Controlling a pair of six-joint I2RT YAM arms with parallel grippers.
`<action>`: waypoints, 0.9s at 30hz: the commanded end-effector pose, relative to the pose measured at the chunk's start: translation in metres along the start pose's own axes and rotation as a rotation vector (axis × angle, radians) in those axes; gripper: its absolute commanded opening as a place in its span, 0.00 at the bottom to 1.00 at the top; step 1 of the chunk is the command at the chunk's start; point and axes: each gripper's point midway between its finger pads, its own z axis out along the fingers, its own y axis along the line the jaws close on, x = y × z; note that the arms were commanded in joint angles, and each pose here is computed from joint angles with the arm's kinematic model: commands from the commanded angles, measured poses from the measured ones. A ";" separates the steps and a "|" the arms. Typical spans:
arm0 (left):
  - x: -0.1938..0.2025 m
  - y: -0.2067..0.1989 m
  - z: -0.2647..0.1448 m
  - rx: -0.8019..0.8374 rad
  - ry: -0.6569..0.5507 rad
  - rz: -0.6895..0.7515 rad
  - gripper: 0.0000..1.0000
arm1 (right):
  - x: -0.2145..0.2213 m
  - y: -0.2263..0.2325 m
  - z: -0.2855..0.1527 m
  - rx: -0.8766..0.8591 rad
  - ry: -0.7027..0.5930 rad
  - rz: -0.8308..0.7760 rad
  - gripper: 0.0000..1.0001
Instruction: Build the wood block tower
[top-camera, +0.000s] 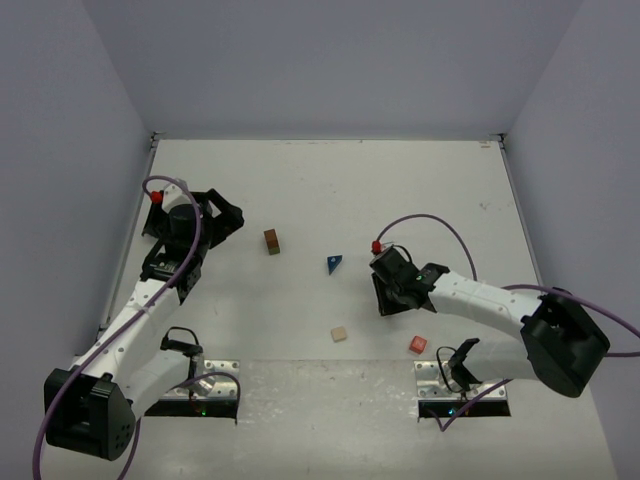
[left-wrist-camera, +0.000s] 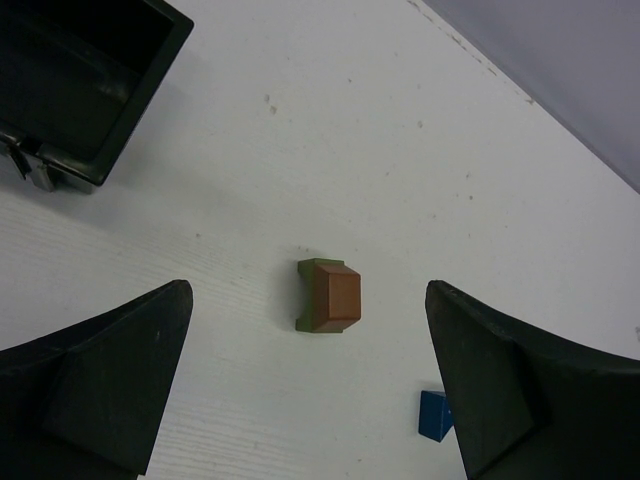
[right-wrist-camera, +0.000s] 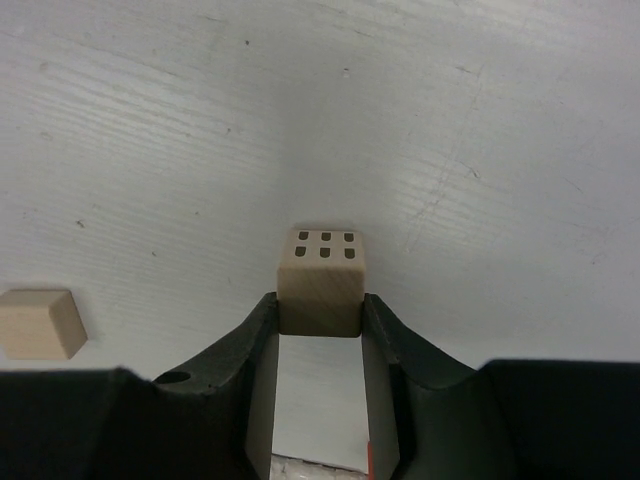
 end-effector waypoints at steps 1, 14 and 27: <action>-0.009 -0.008 -0.001 0.045 -0.031 -0.002 1.00 | -0.058 0.039 -0.014 -0.159 -0.171 -0.182 0.15; -0.011 -0.003 0.002 0.013 -0.041 0.005 1.00 | -0.195 0.145 -0.041 -0.402 -0.388 -0.540 0.15; -0.011 0.003 0.005 -0.024 -0.047 -0.004 1.00 | -0.257 0.188 -0.003 -0.205 -0.342 -0.136 0.14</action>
